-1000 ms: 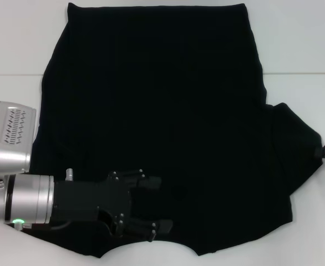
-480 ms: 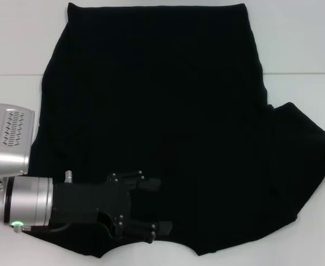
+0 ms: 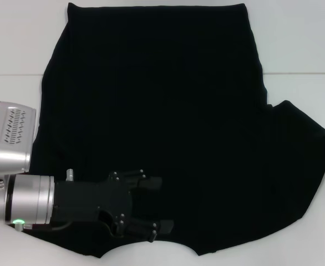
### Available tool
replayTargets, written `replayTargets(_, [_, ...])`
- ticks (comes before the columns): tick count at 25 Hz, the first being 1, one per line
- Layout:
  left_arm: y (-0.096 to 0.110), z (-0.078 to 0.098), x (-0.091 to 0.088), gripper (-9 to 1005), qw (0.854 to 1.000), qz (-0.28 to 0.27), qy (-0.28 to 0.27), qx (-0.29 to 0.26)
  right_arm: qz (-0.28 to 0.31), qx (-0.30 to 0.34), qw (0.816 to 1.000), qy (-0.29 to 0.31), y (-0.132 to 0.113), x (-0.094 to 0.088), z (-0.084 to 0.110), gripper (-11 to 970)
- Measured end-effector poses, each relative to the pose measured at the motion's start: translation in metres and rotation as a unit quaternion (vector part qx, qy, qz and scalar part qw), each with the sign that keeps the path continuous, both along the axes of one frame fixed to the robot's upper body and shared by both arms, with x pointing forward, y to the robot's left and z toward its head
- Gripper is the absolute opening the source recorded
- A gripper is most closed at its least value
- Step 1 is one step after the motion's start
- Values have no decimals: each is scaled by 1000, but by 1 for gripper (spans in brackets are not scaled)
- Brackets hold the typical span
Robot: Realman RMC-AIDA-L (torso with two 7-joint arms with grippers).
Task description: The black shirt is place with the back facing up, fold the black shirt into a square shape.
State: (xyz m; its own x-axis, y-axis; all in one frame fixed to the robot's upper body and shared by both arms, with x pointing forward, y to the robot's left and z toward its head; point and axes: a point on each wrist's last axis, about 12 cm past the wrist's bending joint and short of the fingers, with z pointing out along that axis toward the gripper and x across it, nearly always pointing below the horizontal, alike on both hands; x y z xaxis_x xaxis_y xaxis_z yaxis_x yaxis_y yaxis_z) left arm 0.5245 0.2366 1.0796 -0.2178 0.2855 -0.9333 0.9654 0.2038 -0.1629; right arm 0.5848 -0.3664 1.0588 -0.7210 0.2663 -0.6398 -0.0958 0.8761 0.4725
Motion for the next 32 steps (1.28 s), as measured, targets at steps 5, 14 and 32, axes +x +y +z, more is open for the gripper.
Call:
replayTargets(5, [0,0,1,950,1000,0,-1,1,-2,3,1000,-4,0,1,1,2])
replayTargets(14, [0,0,1,950,1000,1,0,1,10,33,999,-8,11,5,5,2])
replayTargets(32, [2,1,2,949,1000,6,9,1,166,61,984,17,93,18,15,2])
